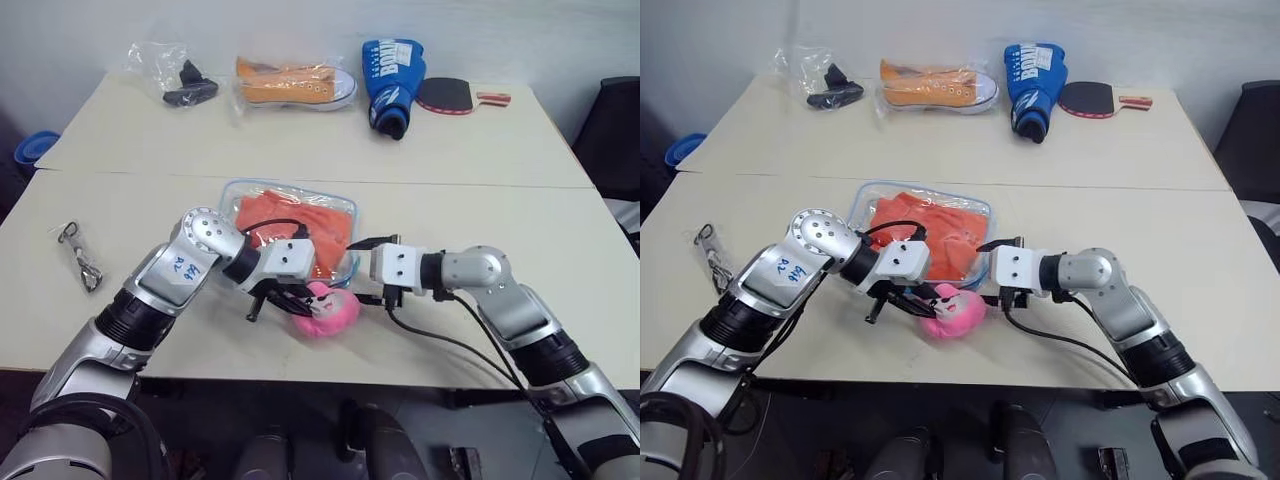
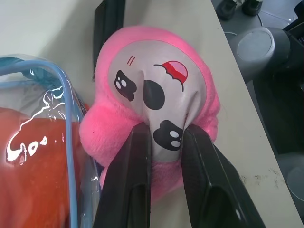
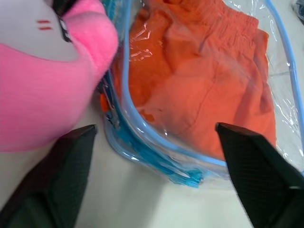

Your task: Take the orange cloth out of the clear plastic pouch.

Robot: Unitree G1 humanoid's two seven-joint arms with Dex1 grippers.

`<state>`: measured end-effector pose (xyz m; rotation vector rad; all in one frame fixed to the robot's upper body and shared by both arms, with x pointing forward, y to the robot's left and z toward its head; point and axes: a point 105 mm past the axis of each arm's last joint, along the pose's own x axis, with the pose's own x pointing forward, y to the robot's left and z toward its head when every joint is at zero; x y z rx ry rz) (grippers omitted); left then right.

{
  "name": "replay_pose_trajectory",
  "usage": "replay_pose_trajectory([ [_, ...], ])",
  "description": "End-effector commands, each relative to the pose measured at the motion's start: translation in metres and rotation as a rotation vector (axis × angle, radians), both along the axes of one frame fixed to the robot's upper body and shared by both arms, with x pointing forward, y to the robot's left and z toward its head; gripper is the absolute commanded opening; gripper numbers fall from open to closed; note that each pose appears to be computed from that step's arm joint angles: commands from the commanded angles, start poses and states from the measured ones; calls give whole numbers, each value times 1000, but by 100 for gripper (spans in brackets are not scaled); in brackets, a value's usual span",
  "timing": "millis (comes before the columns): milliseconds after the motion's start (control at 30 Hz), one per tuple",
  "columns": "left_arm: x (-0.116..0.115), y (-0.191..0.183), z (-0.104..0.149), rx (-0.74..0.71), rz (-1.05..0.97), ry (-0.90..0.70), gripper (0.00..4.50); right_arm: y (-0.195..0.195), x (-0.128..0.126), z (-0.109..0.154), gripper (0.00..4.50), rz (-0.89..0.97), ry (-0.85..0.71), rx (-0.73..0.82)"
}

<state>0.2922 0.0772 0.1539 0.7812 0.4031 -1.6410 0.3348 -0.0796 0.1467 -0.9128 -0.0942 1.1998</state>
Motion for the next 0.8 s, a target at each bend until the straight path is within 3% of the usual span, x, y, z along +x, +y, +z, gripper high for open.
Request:
replay_pose_trajectory([
  [33, -2, 1, 7, -16, 1, -24, 87, 4, 0, 10, 297, 47, -52, -3],
  [100, -2, 1, 7, -15, 3, -23, 87, 4, 0, 11, 233, 52, -67, -14],
  [367, -1, 1, 8, -23, 19, -25, 87, 9, 2, 17, 233, 86, -82, -22],
  [467, 0, 3, 7, -23, 25, -25, 87, 11, -1, 16, 171, 109, -79, -26],
  [633, 0, 7, 6, -22, 41, -26, 87, 8, -2, 16, 2, 130, -75, -42],
  [800, -2, 25, 6, -21, 104, -31, 87, -6, 0, 18, 2, 128, -95, -95],
])
